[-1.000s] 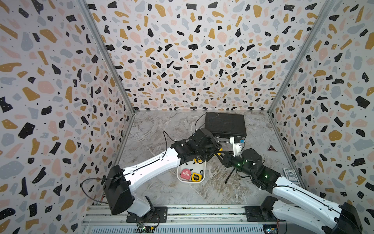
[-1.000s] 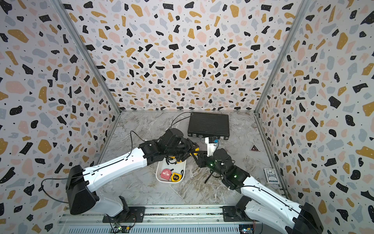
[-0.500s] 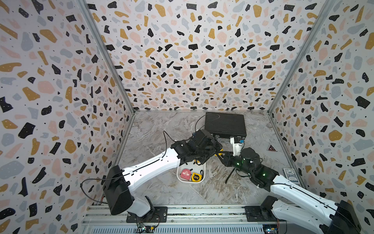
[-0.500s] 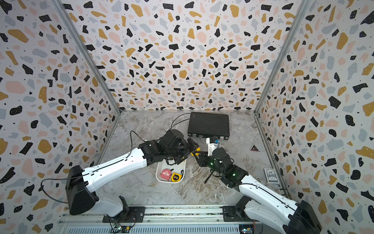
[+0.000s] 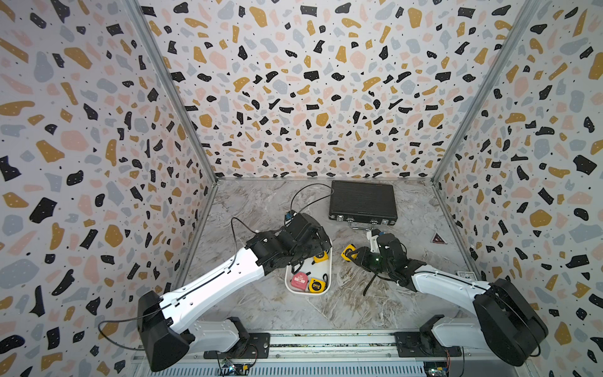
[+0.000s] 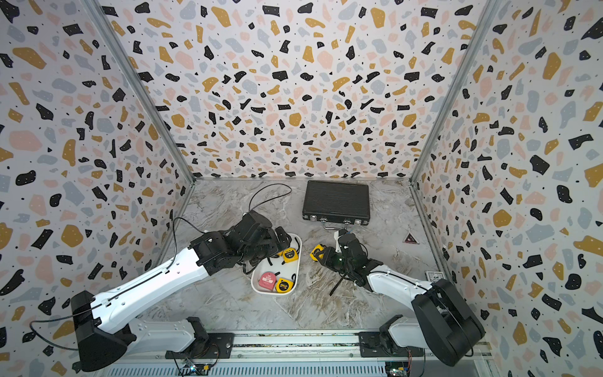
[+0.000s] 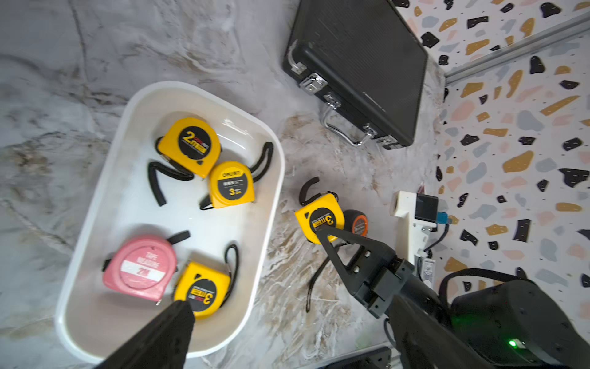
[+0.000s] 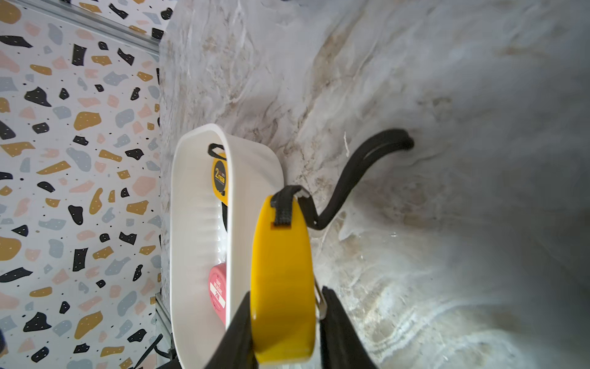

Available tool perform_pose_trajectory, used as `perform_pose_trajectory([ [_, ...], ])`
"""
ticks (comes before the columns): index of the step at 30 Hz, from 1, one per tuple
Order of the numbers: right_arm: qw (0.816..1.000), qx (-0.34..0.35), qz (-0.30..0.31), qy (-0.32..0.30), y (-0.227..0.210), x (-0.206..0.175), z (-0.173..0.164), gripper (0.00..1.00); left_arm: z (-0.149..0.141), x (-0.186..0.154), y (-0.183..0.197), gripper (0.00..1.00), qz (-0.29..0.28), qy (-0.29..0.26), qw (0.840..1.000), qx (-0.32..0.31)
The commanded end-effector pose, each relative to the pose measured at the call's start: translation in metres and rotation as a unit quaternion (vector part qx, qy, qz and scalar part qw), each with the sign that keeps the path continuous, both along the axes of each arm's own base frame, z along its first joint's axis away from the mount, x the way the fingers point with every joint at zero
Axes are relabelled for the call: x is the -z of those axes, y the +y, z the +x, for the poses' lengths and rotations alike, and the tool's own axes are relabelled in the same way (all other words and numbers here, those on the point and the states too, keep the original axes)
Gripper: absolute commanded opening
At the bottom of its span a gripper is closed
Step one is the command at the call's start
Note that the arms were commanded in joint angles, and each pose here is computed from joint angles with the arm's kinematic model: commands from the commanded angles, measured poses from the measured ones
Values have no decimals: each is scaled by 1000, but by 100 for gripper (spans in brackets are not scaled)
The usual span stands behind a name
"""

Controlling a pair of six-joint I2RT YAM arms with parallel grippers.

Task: Take the tape measure out of the storage box
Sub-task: Place the tape measure at the center of the board.

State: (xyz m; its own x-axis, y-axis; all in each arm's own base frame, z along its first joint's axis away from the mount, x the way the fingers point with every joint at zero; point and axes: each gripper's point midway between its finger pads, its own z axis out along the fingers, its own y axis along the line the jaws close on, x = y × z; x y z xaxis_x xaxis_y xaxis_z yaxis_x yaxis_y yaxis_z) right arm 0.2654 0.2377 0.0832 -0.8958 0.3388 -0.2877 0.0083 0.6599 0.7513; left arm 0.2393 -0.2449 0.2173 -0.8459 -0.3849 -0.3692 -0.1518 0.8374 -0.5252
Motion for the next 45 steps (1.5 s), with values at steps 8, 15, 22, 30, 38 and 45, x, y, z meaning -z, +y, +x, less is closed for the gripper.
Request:
perform_pose_trajectory([
  [8,999,10,24,43,11,9,11,2,-1,24,20,100,45,4,999,-1],
  [15,998,8,5,70,7,20,4,29,-2,37,20,100,66,17,998,10],
  [22,996,3,-31,82,-4,21,-6,54,-2,49,21,100,84,31,996,13],
  [30,995,-3,-56,86,-14,18,-16,68,1,63,19,100,108,48,993,26],
  [38,994,-5,-73,82,-22,6,-23,77,11,79,10,100,152,73,983,69],
  [45,994,-10,-83,73,-30,-13,-31,82,22,100,-1,100,123,111,985,43],
])
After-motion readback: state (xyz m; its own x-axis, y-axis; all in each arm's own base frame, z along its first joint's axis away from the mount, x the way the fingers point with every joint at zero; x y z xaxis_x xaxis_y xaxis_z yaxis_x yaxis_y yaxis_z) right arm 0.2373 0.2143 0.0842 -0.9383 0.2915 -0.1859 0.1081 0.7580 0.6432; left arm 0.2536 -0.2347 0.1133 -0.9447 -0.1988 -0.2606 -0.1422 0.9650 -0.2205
